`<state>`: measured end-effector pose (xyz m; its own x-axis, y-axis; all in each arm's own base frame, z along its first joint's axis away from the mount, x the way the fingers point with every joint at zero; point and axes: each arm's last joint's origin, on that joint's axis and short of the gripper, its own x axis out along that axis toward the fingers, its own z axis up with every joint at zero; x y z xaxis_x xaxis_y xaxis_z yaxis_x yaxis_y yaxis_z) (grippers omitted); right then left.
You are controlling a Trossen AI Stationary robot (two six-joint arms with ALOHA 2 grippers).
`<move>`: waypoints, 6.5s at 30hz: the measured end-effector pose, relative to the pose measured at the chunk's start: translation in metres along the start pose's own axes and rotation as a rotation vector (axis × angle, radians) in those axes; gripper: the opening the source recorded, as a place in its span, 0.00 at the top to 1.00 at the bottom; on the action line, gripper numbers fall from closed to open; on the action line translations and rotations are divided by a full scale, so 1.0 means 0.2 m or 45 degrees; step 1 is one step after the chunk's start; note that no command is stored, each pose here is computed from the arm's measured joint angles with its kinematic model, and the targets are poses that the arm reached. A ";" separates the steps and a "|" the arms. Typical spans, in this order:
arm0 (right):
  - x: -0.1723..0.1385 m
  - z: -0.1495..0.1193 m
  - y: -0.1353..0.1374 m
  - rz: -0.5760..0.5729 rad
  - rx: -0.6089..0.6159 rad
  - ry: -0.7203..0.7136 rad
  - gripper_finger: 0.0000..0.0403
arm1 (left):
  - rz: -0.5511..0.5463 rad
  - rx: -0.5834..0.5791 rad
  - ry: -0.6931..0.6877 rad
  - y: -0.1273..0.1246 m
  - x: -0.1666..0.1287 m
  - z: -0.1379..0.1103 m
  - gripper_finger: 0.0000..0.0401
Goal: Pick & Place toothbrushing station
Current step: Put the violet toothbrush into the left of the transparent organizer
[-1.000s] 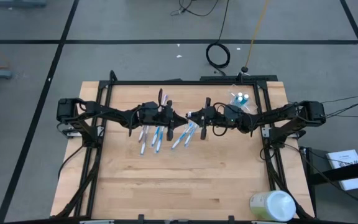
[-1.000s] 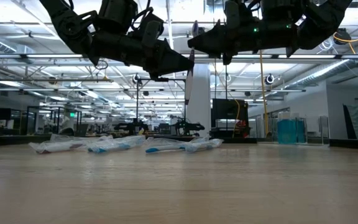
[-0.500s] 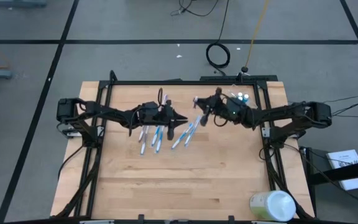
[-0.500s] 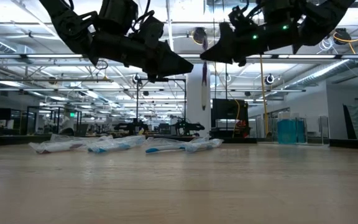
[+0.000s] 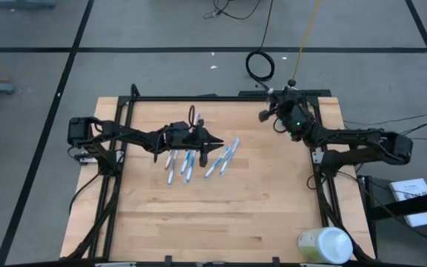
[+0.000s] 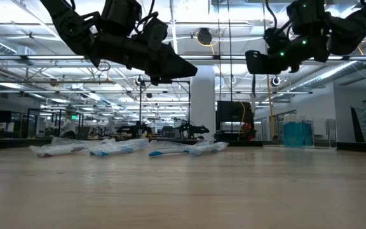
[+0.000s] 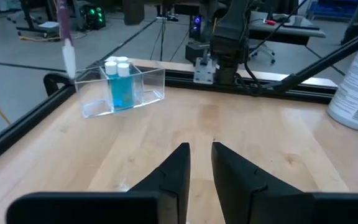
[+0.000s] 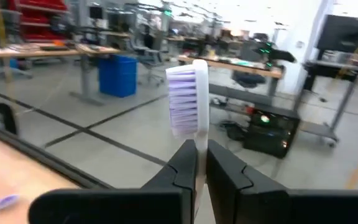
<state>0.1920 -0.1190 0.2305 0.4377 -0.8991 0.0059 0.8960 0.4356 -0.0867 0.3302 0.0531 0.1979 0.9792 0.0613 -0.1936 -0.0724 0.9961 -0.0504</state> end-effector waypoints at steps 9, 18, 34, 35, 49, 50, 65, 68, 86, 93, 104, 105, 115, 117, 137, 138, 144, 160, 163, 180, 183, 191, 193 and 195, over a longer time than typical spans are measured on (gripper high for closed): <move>-0.03 -0.14 -0.15 -0.179 0.030 0.072 0.96 | 0.037 0.011 0.010 0.01 0.00 0.00 0.82; -0.07 -0.12 -0.17 -0.019 0.139 -0.010 0.96 | 0.046 0.040 0.018 0.01 0.00 -0.01 0.82; -0.12 -0.09 -0.21 -0.064 0.138 0.024 0.96 | 0.051 0.039 0.039 0.01 0.00 -0.01 0.82; -0.13 -0.09 -0.21 -0.004 0.160 0.033 0.96 | 0.060 0.039 0.044 0.01 0.00 -0.02 0.82; -0.28 -0.18 -0.24 0.173 0.128 0.407 0.96 | 0.096 0.026 0.074 0.01 0.00 -0.03 0.82; -0.29 -0.18 -0.24 0.171 0.120 0.413 0.96 | 0.096 0.026 0.074 0.01 0.00 -0.03 0.82; -0.44 -0.19 -0.31 -0.001 0.038 0.463 0.97 | 0.097 0.021 0.076 0.01 0.00 -0.03 0.82; -0.44 -0.20 -0.32 -0.039 0.015 0.481 0.97 | 0.096 0.016 0.076 0.01 0.00 -0.03 0.82; -0.40 -0.06 -0.27 0.194 0.233 0.168 0.97 | 0.096 0.013 0.068 0.01 0.00 -0.03 0.82; -0.34 0.06 -0.27 0.068 0.222 -0.140 0.97 | 0.104 0.044 0.054 0.01 0.00 -0.02 0.82; -0.16 0.07 -0.33 -0.257 0.133 -0.023 0.97 | 0.118 0.136 0.028 0.04 0.00 -0.01 0.82; -0.14 0.07 -0.34 -0.256 0.138 -0.010 0.97 | 0.124 0.135 0.022 0.04 0.00 -0.01 0.82; 0.04 -0.06 -0.40 -0.260 0.210 0.181 0.97 | 0.165 0.125 -0.022 0.10 -0.01 0.01 0.82; 0.06 -0.08 -0.39 -0.228 0.229 0.212 0.97 | 0.170 0.124 -0.021 0.10 -0.01 0.01 0.82; 0.06 -0.20 -0.38 -0.190 0.201 0.428 0.96 | 0.165 0.113 0.010 0.10 -0.01 0.00 0.82; 0.05 -0.21 -0.38 -0.190 0.207 0.427 0.95 | 0.165 0.110 0.010 0.10 -0.01 0.00 0.82; 0.04 -0.24 -0.38 -0.193 0.206 0.452 0.95 | 0.165 0.107 0.010 0.10 -0.01 0.00 0.82; 0.04 -0.24 -0.38 -0.154 0.229 0.409 0.77 | 0.166 0.104 0.008 0.10 -0.01 0.00 0.82; 0.04 -0.24 -0.37 -0.149 0.228 0.405 0.68 | 0.166 0.104 0.009 0.10 -0.01 0.00 0.82; -0.11 0.02 -0.26 0.237 0.239 -0.018 0.54 | 0.167 0.085 0.015 0.10 -0.01 0.00 0.82; -0.17 0.07 -0.19 0.545 0.293 -0.075 0.54 | 0.168 0.083 0.037 0.10 -0.01 -0.01 0.82; -0.32 0.12 0.01 1.094 0.220 -0.223 0.56 | 0.318 -0.044 0.192 0.17 -0.02 -0.05 0.78; -0.35 0.13 0.04 1.150 0.189 -0.244 0.56 | 0.371 -0.107 0.311 0.20 -0.02 -0.07 0.72; -0.37 0.13 0.07 1.197 0.156 -0.255 0.56 | 0.482 -0.160 0.453 0.22 -0.03 -0.09 0.66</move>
<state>0.1729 -0.0452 0.2540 0.9740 -0.1622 0.1580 0.1702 0.9847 -0.0383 0.3169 0.0963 0.1792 0.7568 0.3679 -0.5403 -0.4516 0.8918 -0.0253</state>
